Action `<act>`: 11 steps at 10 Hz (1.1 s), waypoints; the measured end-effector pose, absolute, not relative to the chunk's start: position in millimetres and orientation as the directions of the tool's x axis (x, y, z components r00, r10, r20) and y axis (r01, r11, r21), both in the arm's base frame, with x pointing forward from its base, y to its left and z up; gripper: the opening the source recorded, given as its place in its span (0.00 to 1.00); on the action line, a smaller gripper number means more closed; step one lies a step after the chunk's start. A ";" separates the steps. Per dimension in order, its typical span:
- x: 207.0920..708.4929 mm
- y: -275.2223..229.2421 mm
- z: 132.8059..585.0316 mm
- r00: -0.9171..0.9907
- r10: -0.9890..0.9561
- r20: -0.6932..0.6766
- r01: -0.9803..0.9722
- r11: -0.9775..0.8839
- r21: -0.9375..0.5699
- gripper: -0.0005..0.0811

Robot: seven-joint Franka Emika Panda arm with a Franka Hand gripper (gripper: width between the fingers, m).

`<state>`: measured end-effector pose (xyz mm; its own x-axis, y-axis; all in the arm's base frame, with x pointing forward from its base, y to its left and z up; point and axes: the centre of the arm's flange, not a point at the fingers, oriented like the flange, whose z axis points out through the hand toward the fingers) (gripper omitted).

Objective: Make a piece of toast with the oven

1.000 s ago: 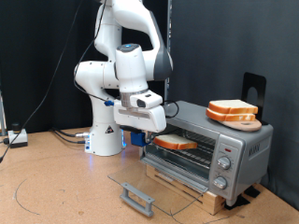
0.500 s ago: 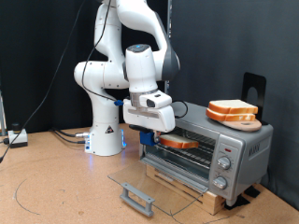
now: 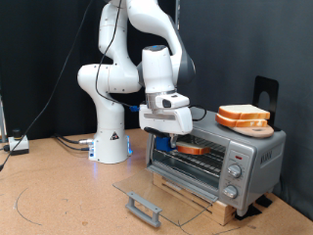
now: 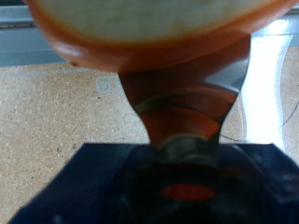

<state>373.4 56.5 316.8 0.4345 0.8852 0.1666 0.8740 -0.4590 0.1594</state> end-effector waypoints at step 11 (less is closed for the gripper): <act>375.7 -19.6 317.8 0.497 0.854 0.155 0.863 -0.505 0.017 0.49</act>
<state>375.7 -19.6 317.8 0.4967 0.8541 0.1545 0.8630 -0.5050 0.0170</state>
